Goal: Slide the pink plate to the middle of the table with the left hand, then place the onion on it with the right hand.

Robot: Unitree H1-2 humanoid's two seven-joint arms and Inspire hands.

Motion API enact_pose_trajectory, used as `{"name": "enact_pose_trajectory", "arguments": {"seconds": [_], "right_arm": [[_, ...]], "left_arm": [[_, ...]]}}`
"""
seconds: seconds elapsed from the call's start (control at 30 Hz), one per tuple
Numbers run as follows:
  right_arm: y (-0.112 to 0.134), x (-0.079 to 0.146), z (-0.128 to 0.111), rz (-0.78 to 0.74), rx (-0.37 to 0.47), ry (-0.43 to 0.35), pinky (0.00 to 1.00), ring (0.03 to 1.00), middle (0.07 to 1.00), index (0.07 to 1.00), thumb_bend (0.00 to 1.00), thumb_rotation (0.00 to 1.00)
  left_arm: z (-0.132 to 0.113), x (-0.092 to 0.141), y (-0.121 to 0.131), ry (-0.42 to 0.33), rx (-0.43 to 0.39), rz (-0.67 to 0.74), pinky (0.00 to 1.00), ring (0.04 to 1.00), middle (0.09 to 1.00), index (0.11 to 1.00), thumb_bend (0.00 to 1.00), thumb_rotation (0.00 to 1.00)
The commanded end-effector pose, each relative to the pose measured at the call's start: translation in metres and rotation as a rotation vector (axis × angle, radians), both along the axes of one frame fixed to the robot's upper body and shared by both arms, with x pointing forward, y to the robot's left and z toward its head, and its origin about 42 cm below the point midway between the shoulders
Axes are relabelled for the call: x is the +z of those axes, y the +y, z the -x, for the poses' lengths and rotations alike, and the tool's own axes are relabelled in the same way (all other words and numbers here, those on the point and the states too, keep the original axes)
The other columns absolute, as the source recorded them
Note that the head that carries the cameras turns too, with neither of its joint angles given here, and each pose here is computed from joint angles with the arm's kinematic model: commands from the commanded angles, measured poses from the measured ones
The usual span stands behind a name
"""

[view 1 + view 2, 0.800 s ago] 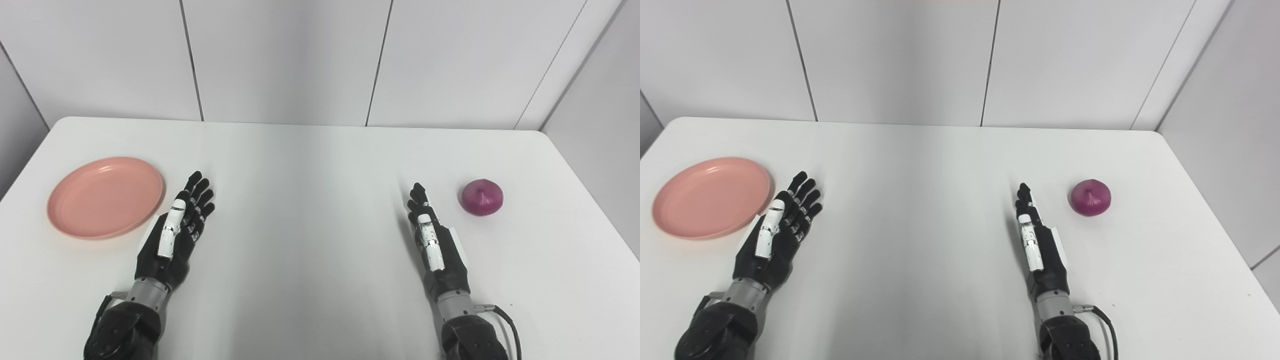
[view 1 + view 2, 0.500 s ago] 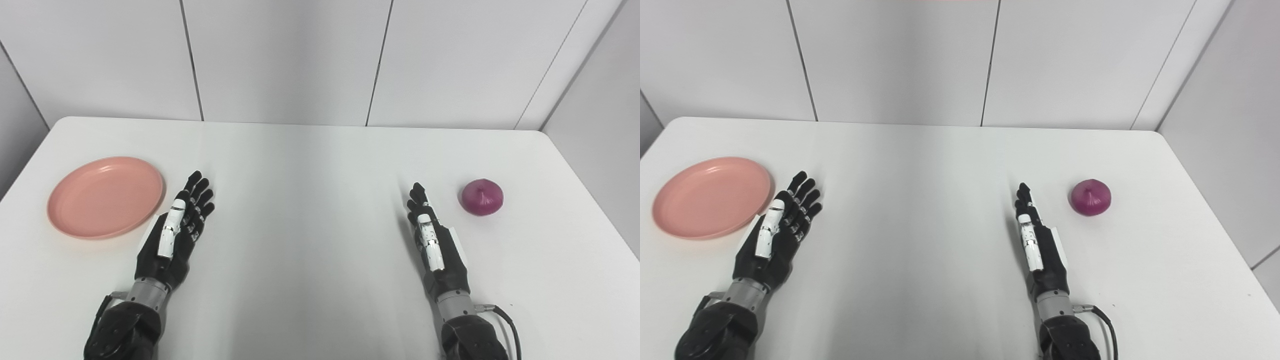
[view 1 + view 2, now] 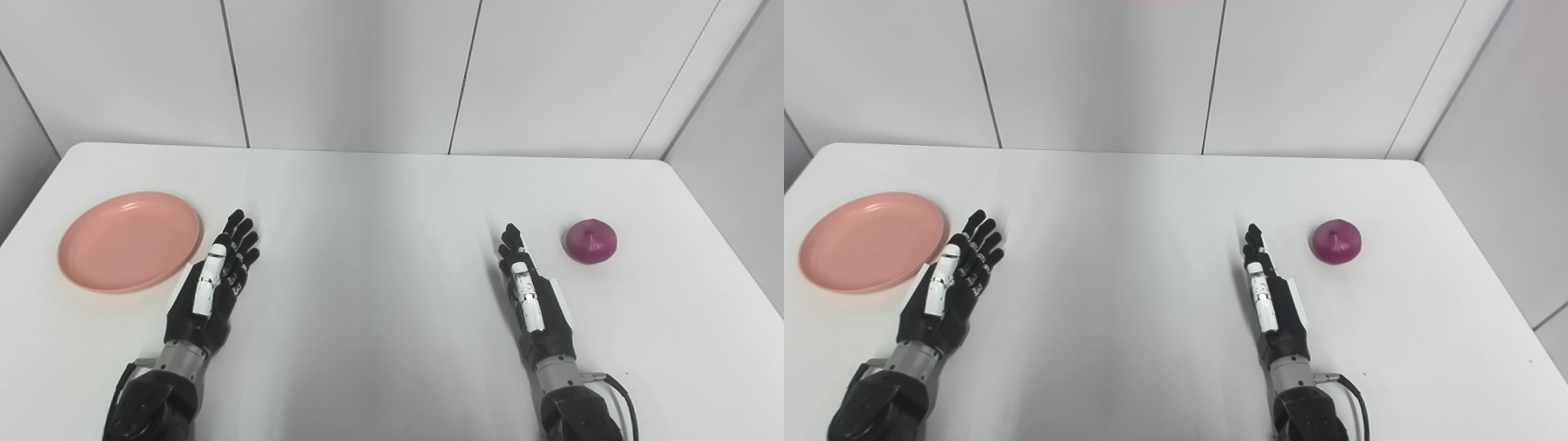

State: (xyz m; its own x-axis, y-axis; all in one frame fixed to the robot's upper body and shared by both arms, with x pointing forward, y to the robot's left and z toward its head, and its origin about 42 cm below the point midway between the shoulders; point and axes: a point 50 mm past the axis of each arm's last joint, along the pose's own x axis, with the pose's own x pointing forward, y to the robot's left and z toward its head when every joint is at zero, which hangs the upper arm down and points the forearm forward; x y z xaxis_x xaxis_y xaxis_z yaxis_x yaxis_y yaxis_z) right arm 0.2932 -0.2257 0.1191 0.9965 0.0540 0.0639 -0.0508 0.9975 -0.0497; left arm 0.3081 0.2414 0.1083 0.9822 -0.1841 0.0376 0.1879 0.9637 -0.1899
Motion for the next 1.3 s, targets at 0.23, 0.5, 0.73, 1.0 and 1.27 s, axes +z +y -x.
{"name": "enact_pose_trajectory", "arguments": {"seconds": [0.23,0.5,0.73,1.0,1.27], "right_arm": [[0.004,0.008,-0.003,0.001,0.017,-0.054,1.0,1.0,1.0,1.0,0.4,1.0],[-0.004,0.011,0.0,0.019,0.001,-0.055,1.0,1.0,1.0,1.0,0.36,1.0],[-0.015,0.013,0.001,0.028,0.005,-0.06,1.0,1.0,1.0,1.0,0.25,1.0],[-0.025,0.018,0.0,0.004,0.021,-0.06,1.0,1.0,1.0,1.0,0.19,1.0],[-0.031,0.024,0.001,-0.017,0.027,-0.062,1.0,1.0,1.0,1.0,0.16,1.0]], "left_arm": [[0.011,-0.015,-0.005,0.066,0.002,0.022,1.0,1.0,1.0,1.0,0.38,1.0],[0.013,-0.014,-0.017,0.084,0.002,0.034,1.0,1.0,1.0,1.0,0.39,1.0],[0.013,-0.014,-0.034,0.085,0.004,0.027,1.0,1.0,1.0,0.999,0.4,1.0],[0.011,-0.013,-0.053,0.089,0.013,0.027,1.0,1.0,1.0,0.994,0.4,1.0],[0.009,-0.01,-0.068,0.093,0.014,0.025,1.0,1.0,1.0,0.997,0.4,1.0]]}}
